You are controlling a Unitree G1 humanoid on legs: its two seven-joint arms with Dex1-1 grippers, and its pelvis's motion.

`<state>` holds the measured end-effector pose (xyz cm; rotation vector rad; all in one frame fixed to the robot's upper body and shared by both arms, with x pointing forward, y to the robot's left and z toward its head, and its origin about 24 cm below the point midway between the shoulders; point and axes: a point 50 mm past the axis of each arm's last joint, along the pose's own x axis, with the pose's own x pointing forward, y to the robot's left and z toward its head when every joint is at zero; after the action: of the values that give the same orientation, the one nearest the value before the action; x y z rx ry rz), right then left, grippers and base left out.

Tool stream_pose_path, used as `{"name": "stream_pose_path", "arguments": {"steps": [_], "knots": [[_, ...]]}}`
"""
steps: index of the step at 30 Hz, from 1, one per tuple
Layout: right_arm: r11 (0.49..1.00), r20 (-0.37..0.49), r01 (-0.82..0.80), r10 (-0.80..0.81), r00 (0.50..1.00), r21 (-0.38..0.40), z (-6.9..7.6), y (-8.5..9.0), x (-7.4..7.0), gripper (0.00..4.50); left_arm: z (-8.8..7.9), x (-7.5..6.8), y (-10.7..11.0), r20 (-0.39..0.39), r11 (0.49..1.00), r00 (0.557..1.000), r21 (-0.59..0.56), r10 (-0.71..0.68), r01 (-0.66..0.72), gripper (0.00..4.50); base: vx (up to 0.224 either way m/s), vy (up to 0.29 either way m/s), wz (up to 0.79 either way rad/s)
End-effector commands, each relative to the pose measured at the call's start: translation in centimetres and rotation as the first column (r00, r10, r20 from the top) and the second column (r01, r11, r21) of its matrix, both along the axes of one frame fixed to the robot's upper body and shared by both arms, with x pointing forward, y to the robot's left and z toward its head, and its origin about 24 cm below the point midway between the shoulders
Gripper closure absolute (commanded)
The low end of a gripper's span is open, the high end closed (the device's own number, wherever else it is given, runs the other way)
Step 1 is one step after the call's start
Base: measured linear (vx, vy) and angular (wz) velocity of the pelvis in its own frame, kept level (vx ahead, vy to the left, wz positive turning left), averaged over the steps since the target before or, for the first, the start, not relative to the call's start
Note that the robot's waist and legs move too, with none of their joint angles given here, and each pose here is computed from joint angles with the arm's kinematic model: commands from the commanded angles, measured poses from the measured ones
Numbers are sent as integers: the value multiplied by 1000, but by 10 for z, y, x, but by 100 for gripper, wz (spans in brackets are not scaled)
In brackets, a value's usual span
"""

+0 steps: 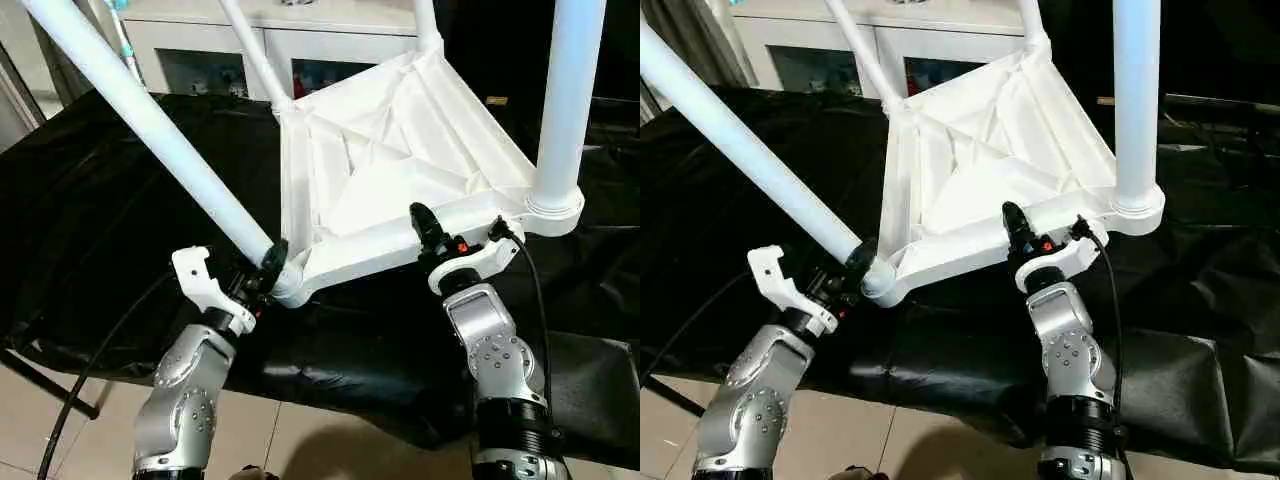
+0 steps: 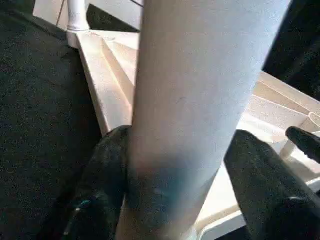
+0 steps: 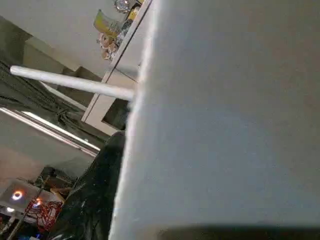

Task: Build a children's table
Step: Flip table

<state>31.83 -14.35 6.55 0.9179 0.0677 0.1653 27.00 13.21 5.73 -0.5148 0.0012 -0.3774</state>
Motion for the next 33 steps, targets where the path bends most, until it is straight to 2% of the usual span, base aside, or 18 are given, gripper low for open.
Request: {"name": "stream_pose_path", "arguments": {"steps": [1, 3, 5, 8, 11, 14, 19, 24, 28, 30, 33], "knots": [[994, 54, 27, -22, 998, -107, 12, -7, 2, 236, 3, 3, 1, 7, 1000, 1000, -11, 2, -2, 111, 0, 0, 0], [993, 63, 39, -32, 998, -114, 14, -9, 2, 236, 4, 4, 3, 8, 1000, 1000, -21, 17, -17, 96, 0, 0, 0], [988, 82, 73, -62, 995, -135, 20, -16, 3, 236, 6, 8, 12, 16, 994, 996, -55, 92, -91, 96, 0, 0, 0], [983, 99, 106, -92, 991, -147, 25, -25, 3, 236, 11, 11, 26, 29, 976, 983, -134, 180, -174, 56, 0, 0, 0], [981, 106, 117, -102, 989, -151, 27, -30, 3, 236, 15, 11, 34, 37, 957, 976, -207, 213, -201, 54, 0, 0, 0], [974, 106, 156, -140, 985, -163, 27, -39, 2, 236, 17, 7, 55, 44, 919, 958, -298, 283, -258, 54, 0, 0, 0], [964, 103, 180, -163, 981, -195, 28, -48, -2, 236, 23, 3, 77, 73, 880, 926, -345, 370, -325, 54, 0, 0, 0], [951, 103, 216, -197, 975, -220, 31, -59, -3, 236, 27, -1, 93, 95, 870, 911, -352, 401, -345, 54, 0, 0, 0], [948, 106, 226, -207, 973, -223, 32, -63, -3, 236, 32, -3, 86, 131, 909, 938, -321, 321, -266, 54, 0, 0, 0], [947, 109, 224, -203, 973, -232, 34, -61, -1, 236, 35, -3, 71, 156, 940, 964, -299, 216, -162, 54, 0, 0, 0], [947, 110, 222, -201, 974, -235, 35, -60, 0, 236, 39, -3, 64, 163, 938, 972, -329, 169, -108, 54, 0, 0, 0]]}}
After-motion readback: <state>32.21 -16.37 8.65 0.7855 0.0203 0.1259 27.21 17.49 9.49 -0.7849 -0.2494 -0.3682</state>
